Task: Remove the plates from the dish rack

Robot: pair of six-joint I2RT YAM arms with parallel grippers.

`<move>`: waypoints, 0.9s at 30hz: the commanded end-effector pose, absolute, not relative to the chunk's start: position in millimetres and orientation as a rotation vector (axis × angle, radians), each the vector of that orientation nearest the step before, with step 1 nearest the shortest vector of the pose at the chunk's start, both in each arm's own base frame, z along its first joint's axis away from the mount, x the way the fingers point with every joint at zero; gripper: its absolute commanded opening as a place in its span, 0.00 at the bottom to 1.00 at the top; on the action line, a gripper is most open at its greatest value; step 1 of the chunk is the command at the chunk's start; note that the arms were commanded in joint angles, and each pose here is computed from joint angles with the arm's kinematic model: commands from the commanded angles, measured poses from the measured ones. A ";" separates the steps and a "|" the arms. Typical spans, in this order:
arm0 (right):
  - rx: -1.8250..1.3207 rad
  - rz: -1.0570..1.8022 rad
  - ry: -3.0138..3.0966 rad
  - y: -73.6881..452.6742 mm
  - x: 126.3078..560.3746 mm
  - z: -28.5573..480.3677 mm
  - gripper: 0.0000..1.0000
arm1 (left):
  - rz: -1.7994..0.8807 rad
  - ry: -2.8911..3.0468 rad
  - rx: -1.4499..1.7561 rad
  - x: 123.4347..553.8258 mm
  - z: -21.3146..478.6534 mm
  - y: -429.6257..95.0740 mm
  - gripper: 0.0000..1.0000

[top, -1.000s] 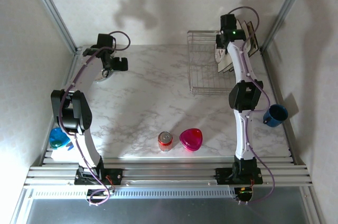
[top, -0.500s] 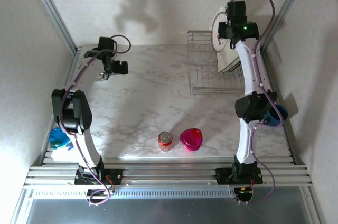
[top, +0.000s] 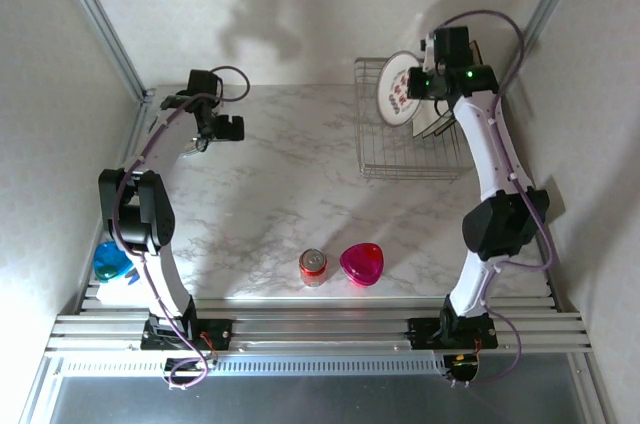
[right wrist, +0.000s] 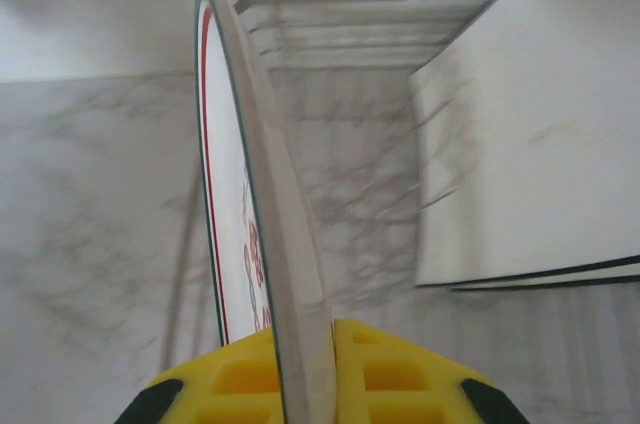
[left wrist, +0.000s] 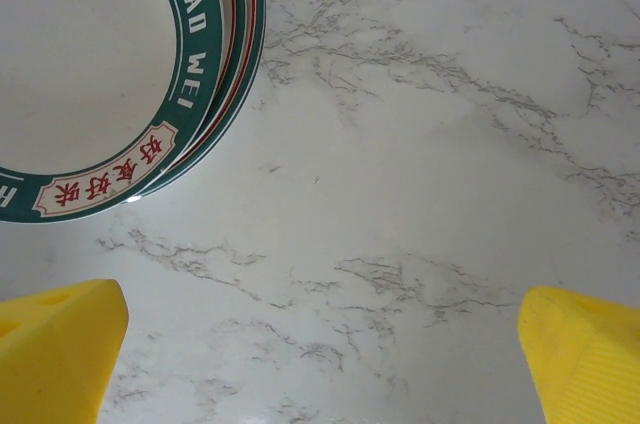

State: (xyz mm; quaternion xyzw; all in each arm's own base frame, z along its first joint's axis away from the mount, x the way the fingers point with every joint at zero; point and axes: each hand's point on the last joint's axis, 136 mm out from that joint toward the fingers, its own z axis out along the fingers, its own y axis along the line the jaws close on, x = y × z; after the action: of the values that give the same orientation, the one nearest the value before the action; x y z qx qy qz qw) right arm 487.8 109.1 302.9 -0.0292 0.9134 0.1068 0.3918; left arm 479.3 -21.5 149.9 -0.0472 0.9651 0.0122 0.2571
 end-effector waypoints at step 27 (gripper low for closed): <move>-0.042 1.492 1.985 223.4 451.7 268.3 0.00 | -0.574 2.388 0.049 490.9 199.6 -106.5 1.00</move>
State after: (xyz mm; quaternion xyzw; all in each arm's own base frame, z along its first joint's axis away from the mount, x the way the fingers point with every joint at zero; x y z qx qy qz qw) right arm 452.7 217.7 255.6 0.0052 0.7749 0.5497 0.3119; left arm 487.8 -63.1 162.6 -0.0192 0.9504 -0.0987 0.2943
